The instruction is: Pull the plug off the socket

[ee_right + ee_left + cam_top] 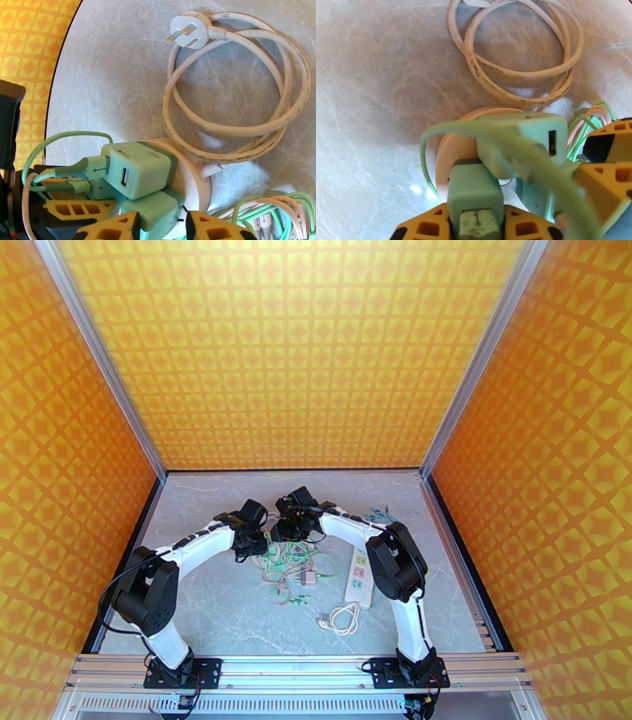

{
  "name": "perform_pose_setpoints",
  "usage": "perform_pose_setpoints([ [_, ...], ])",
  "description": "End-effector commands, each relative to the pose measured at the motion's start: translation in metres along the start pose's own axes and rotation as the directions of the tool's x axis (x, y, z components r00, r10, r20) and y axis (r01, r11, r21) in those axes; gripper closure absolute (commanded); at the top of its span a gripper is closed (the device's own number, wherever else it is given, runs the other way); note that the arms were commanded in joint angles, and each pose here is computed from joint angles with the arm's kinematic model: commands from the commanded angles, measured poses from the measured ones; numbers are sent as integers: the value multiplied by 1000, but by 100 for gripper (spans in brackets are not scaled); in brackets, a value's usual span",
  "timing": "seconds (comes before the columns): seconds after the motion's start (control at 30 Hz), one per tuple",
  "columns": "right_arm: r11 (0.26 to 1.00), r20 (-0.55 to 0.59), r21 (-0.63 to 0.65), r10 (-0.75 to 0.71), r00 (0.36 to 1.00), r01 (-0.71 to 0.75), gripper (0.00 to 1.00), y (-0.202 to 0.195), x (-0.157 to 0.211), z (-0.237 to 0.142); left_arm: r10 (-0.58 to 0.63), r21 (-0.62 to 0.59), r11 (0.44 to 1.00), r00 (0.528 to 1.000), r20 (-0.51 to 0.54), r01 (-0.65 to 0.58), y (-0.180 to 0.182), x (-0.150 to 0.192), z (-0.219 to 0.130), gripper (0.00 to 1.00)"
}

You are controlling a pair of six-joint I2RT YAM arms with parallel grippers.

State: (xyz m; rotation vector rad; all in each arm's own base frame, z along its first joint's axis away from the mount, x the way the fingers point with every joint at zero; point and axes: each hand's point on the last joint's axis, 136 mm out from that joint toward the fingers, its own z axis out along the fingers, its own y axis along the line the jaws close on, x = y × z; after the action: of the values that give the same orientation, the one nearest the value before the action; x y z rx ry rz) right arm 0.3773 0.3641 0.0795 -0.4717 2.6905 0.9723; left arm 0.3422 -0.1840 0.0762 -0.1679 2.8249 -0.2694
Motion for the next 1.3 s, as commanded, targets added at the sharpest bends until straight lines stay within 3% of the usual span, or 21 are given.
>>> perform_pose_setpoints([
  [0.0, 972, -203, 226, 105, 973, -58, 65, -68, 71, 31, -17, 153, 988, 997, 73, 5, -31, -19, -32, 96],
  [0.17, 973, -203, 226, 103, 974, -56, 65, -67, 70, 30, 22, 125, 992, 998, 65, -30, -34, -16, -27, 96],
  [0.43, 972, -203, 228, 106, 973, -58, 65, -68, 71, 31, 211, -112, 973, 976, 60, -204, -39, -4, -22, 98],
  [0.5, 972, -206, 228, 108, 973, -60, 65, -69, 71, 32, 219, -123, 969, 975, 44, -212, -42, -1, -18, 99],
  [0.77, 970, -208, 236, 106, 972, -55, 65, -70, 72, 31, 133, -40, 991, 988, 79, -130, -43, -7, -27, 99],
  [1.03, 972, -202, 227, 104, 974, -57, 65, -68, 70, 31, -57, 171, 984, 994, 97, 40, -33, -23, -43, 99],
  [1.27, 972, -205, 227, 105, 973, -57, 65, -68, 71, 31, -3, 114, 993, 997, 77, -6, -29, -20, -39, 99],
])
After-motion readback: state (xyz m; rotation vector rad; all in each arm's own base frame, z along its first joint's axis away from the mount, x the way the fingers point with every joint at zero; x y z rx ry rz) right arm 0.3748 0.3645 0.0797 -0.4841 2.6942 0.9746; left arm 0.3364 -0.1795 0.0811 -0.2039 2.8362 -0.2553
